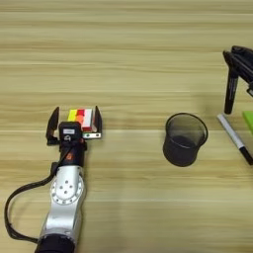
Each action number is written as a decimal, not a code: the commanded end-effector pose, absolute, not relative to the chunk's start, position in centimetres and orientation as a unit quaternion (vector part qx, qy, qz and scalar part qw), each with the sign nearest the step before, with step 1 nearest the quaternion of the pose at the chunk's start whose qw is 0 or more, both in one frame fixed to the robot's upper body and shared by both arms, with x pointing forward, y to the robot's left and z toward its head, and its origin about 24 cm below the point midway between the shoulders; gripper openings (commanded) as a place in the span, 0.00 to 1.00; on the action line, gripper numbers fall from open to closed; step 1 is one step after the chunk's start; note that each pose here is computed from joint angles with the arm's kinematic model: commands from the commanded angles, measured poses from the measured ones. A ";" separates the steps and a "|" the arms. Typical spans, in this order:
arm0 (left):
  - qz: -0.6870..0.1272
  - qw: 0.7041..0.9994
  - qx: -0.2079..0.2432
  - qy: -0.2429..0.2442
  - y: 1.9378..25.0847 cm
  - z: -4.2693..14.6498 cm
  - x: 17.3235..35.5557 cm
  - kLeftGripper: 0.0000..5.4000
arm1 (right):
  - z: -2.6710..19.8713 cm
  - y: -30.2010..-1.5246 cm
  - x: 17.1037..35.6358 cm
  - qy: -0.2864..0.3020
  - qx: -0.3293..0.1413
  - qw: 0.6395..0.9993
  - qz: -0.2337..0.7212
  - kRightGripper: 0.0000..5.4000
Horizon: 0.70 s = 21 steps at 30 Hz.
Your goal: Move the objects on the table
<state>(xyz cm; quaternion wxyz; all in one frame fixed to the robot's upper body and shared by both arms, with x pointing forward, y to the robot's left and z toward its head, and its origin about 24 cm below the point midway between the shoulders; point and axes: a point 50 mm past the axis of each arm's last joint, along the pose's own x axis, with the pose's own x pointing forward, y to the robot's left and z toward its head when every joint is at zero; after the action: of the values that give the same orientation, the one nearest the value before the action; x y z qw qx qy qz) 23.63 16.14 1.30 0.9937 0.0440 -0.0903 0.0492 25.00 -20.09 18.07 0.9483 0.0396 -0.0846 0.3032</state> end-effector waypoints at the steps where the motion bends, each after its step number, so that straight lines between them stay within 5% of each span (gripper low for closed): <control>1: 0.047 0.994 0.051 -0.086 16.1 1.3 23.6 1.00 | 15.8 -21.0 25.3 -0.034 0.054 0.957 0.284 0.22; 21: 0.046 0.994 0.053 -0.085 16.2 1.3 23.6 1.00 | 9.9 -21.0 25.6 0.097 0.093 0.955 0.264 0.22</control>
<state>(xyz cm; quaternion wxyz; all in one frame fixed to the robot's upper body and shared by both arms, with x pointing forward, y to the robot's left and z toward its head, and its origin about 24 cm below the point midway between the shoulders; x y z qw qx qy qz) 23.59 16.17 1.39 0.9936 0.0448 -0.0918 0.0490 25.41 -21.14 10.65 0.9559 0.0904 0.0770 0.2686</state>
